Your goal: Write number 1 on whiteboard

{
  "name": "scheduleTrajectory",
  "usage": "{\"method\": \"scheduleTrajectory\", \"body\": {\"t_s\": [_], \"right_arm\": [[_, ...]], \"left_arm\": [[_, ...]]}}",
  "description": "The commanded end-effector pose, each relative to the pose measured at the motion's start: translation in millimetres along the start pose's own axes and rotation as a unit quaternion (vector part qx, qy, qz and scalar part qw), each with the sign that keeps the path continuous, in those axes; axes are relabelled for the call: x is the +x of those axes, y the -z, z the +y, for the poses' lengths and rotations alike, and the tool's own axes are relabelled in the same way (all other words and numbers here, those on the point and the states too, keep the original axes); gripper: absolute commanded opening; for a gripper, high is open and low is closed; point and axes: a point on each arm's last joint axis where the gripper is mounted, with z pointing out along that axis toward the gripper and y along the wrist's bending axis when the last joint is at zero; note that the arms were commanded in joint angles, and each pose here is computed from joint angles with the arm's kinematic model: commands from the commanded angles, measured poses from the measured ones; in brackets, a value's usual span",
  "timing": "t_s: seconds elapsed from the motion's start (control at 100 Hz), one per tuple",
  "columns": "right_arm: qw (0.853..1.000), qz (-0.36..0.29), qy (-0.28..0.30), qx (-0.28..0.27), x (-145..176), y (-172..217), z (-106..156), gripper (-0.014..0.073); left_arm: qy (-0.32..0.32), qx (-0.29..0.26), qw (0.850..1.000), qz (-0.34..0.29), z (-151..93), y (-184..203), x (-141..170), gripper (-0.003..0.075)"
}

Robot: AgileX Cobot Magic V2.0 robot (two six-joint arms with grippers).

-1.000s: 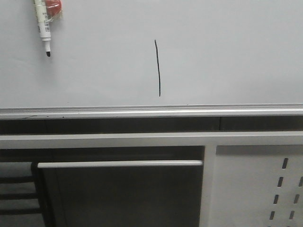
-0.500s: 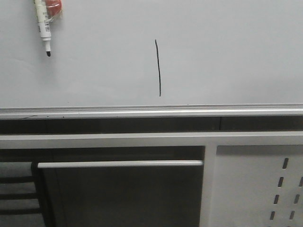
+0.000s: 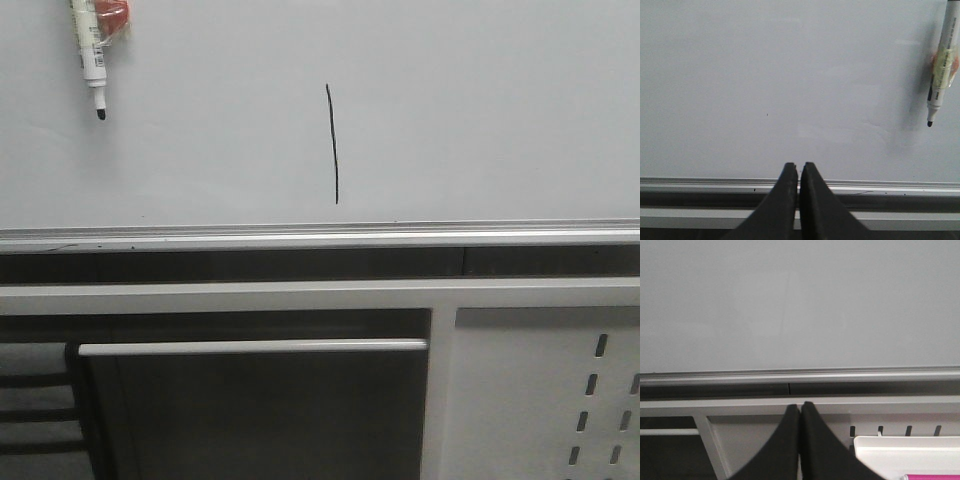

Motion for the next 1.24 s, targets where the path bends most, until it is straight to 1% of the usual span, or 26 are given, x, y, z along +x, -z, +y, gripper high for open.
{"method": "scheduleTrajectory", "body": {"t_s": [0.0, 0.07, 0.11, 0.23, 0.42, 0.53, 0.68, 1.23], "right_arm": [[0.998, -0.069, 0.005, 0.006, -7, 0, -1, -0.0050], [0.997, -0.079, -0.002, 0.004, 3, -3, -1, -0.0050], [0.998, -0.060, -0.007, 0.005, 6, -3, -1, -0.0050], [0.999, -0.053, 0.002, 0.012, 8, -3, -2, -0.0050], [0.999, -0.034, 0.001, 0.015, 11, -4, -2, -0.0050], [1.000, -0.022, 0.015, 0.017, 13, -4, -2, -0.0050], [0.999, -0.030, 0.016, 0.017, 12, -4, -2, -0.0050], [0.999, -0.028, 0.016, 0.017, 12, -4, -2, -0.0050]], "left_arm": [[0.007, -0.001, 1.000, -0.023, 1, 1, 7, -0.0020], [0.007, -0.001, 1.000, -0.023, 1, 1, 7, -0.0020], [0.007, -0.001, 1.000, -0.023, 1, 1, 7, -0.0020], [0.007, -0.001, 1.000, -0.023, 1, 1, 7, -0.0020], [0.007, -0.001, 1.000, -0.023, 1, 1, 7, -0.0020], [0.007, -0.001, 1.000, -0.023, 1, 1, 7, -0.0020], [0.007, -0.001, 1.000, -0.023, 1, 1, 7, -0.0020], [0.007, -0.001, 1.000, -0.023, 1, 1, 7, -0.0020]]}}
